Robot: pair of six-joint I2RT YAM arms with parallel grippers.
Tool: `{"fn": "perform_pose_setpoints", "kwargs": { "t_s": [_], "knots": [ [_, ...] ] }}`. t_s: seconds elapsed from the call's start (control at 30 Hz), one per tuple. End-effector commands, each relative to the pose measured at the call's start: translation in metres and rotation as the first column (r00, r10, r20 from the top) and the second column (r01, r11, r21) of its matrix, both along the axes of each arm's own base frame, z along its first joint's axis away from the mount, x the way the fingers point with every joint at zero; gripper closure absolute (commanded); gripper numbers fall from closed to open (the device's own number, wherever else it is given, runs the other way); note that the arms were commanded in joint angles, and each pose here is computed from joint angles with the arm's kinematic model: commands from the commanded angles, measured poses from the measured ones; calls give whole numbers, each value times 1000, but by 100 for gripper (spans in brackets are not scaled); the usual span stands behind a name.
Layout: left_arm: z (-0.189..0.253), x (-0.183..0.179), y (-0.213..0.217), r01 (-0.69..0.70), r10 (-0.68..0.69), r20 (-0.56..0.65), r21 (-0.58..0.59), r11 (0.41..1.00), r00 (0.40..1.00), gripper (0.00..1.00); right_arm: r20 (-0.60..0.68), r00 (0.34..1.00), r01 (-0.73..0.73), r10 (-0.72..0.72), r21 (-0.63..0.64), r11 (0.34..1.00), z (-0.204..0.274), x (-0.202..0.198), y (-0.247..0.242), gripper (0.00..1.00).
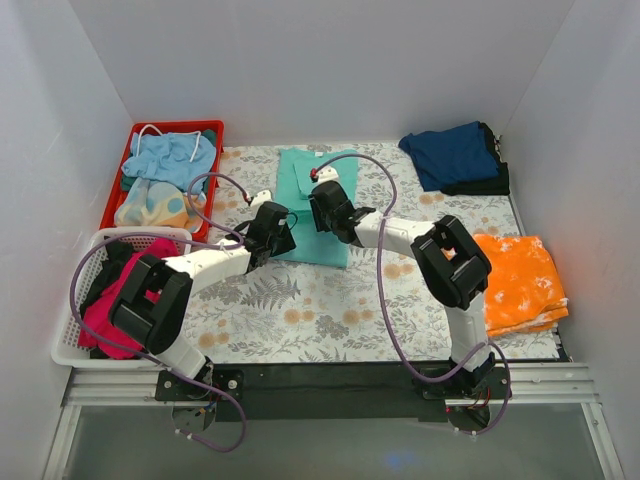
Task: Fold and stack the t-shirts
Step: Fold the tshirt
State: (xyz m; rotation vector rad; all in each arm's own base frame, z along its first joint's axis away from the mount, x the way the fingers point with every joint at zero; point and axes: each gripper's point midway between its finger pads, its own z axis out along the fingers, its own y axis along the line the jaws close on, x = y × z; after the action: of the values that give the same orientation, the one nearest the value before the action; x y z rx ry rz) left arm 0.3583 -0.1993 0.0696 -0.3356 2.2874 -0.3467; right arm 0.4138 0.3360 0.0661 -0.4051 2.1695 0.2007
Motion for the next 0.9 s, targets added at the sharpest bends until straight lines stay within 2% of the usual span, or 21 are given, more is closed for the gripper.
{"fn": "perform_pose_setpoints", "kwargs": {
  "t_s": [0.0,0.13,0.27,0.33,0.43,0.53,0.6,0.63,0.67,0.77,0.87],
  "knots": [
    [15,9,3,-23,23,32,12,1000,999,69,85,996,34,-32,-25,999,20,43,-4,56],
    [13,9,5,-31,31,26,23,999,999,69,106,992,76,-70,-51,996,25,77,-18,56],
    [12,8,16,-78,77,32,46,996,997,69,142,986,96,-89,-45,994,54,74,-31,61],
    [5,3,32,-120,119,19,61,991,993,69,126,989,78,-76,-19,997,64,53,-39,60],
    [3,6,46,-136,135,19,24,990,991,67,71,995,74,-75,16,997,58,17,-57,56],
    [-11,4,46,-63,64,-6,27,998,998,64,31,999,40,-43,87,995,58,-12,-62,50],
    [-21,3,46,-37,38,-24,49,998,999,62,-32,999,-12,15,108,994,35,-38,-65,43],
    [-23,3,46,-32,34,-28,54,998,999,61,-36,999,-25,30,140,990,38,-46,-63,42],
    [-26,2,46,-24,26,-33,59,998,999,60,-72,996,-36,46,138,990,20,-60,-68,42],
    [-34,-2,39,17,-16,-28,13,1000,999,60,-64,992,-87,105,229,970,19,-72,-58,40],
    [-43,-10,38,35,-37,-41,-48,998,998,60,-87,987,-111,138,262,959,3,-85,-56,40]
  ]
}}
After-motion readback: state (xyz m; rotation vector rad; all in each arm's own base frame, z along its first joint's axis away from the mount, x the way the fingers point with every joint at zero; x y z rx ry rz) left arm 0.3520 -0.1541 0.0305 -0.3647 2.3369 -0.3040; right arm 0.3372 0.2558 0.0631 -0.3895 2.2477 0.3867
